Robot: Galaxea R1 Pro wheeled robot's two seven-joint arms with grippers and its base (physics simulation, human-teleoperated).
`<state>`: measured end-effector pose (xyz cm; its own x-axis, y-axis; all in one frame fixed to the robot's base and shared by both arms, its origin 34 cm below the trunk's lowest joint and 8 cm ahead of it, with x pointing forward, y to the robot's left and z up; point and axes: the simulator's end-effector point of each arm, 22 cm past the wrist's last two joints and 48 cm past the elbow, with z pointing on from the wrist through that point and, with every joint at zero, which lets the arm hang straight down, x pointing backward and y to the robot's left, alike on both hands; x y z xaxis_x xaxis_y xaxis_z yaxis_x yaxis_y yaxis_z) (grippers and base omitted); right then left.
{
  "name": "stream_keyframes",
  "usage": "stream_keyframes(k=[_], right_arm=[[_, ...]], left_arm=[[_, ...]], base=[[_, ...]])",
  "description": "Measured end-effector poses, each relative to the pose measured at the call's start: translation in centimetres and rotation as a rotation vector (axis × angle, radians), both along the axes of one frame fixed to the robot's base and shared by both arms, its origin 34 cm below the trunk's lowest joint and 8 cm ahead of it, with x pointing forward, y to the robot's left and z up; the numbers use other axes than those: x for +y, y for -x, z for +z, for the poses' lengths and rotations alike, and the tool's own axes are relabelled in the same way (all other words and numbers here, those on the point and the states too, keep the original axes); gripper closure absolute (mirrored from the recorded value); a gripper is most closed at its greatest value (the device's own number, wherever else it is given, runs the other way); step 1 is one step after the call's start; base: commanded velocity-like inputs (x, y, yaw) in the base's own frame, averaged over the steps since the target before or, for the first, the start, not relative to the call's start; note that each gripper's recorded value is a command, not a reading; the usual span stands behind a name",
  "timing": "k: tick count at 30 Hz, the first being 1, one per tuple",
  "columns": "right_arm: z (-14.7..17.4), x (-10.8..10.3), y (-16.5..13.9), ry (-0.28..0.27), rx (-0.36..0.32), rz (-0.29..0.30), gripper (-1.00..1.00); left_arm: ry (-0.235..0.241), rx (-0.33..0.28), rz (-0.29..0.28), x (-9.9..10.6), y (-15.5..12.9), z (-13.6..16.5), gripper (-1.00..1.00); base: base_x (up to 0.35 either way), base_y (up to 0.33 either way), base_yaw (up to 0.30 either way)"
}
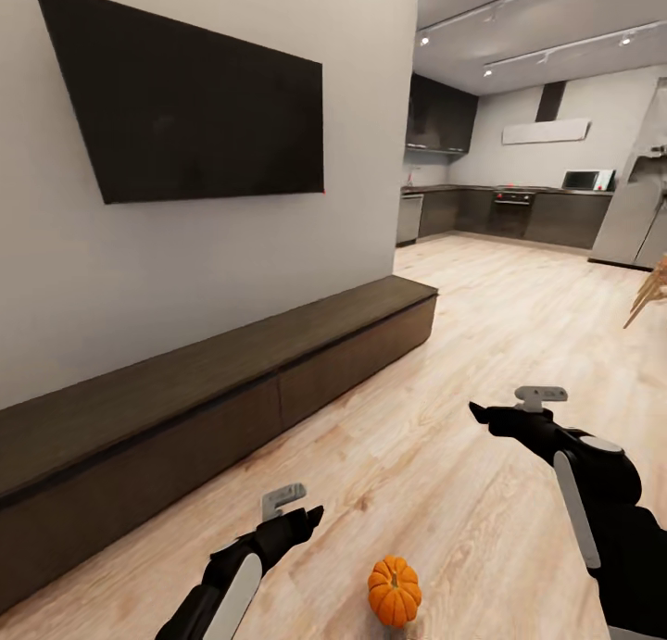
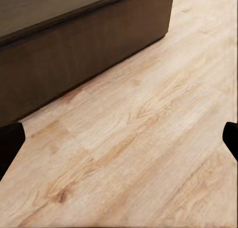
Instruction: Place each of the two pumpkins and all three candles from the living room inside a cabinet in the living room (use any cabinet), then make sure every cabinet is closed, and position the cauldron so it is next to a table in the living room.
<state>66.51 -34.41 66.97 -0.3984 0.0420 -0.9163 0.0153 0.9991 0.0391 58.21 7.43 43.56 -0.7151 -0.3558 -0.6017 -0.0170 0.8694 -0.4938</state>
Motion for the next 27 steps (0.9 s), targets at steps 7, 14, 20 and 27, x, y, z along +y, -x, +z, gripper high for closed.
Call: stream_keyframes(k=[7,14,20,27], right_arm=[[0.13,-0.01,0.07,-0.002,-0.002,-0.001,-1.00],[0.32,-0.03,0.12,-0.002,-0.005,-0.002,-1.00],[0.47,0.00,0.15,-0.002,-0.008,-0.002,-1.00],[0.63,0.05,0.20,-0.002,-0.010,-0.001,-1.00]], left_arm=[[-0.001,-0.004,0.000,0.00,-0.05,0.17,-1.00],[-0.002,-0.007,0.000,-0.01,-0.07,0.32,-1.00],[-0.002,-0.010,0.000,-0.03,-0.12,0.48,-1.00],[-0.003,-0.012,0.001,-0.02,-0.14,0.61,-1.00]], base=[[0.000,-0.326,-0.294],[0.000,-0.337,-0.294],[0.000,-0.343,-0.294],[0.000,-0.346,-0.294]])
